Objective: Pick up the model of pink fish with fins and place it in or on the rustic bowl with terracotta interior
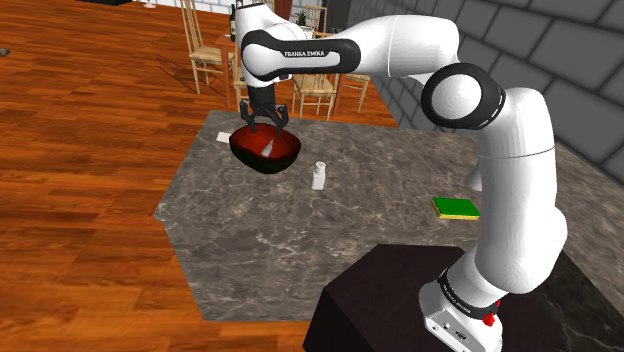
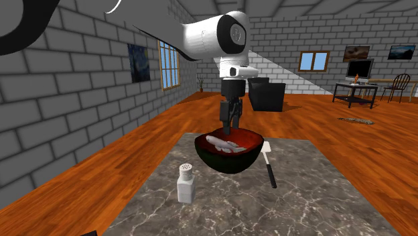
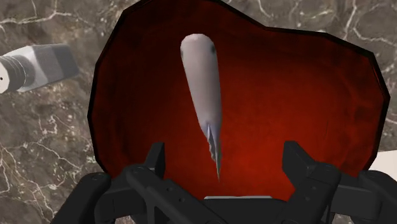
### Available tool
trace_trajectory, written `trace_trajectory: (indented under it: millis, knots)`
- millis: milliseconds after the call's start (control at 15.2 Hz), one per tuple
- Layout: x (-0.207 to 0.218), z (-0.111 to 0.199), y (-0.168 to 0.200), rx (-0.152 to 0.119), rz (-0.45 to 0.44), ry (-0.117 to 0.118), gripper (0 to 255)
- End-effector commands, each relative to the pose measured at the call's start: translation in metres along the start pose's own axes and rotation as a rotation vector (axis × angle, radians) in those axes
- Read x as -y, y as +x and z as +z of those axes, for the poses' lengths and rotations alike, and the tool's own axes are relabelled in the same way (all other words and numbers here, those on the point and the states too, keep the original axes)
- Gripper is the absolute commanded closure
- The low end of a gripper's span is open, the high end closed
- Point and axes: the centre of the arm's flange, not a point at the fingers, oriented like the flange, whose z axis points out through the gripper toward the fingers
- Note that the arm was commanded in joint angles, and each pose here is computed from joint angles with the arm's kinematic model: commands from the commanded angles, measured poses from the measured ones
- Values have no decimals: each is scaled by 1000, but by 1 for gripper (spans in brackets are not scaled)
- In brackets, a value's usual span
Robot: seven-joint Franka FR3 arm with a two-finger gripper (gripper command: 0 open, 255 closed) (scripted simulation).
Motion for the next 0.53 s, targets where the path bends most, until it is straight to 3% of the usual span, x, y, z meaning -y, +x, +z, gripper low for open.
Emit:
trace_trajectory:
  millis: [0, 66, 330, 462]
  knots:
    - [0, 0, 0, 0, 0, 0, 0]
    - [0, 0, 0, 0, 0, 0, 0]
    - [0, -50, 0, 0, 0, 0, 0]
    - [0, -50, 0, 0, 0, 0, 0]
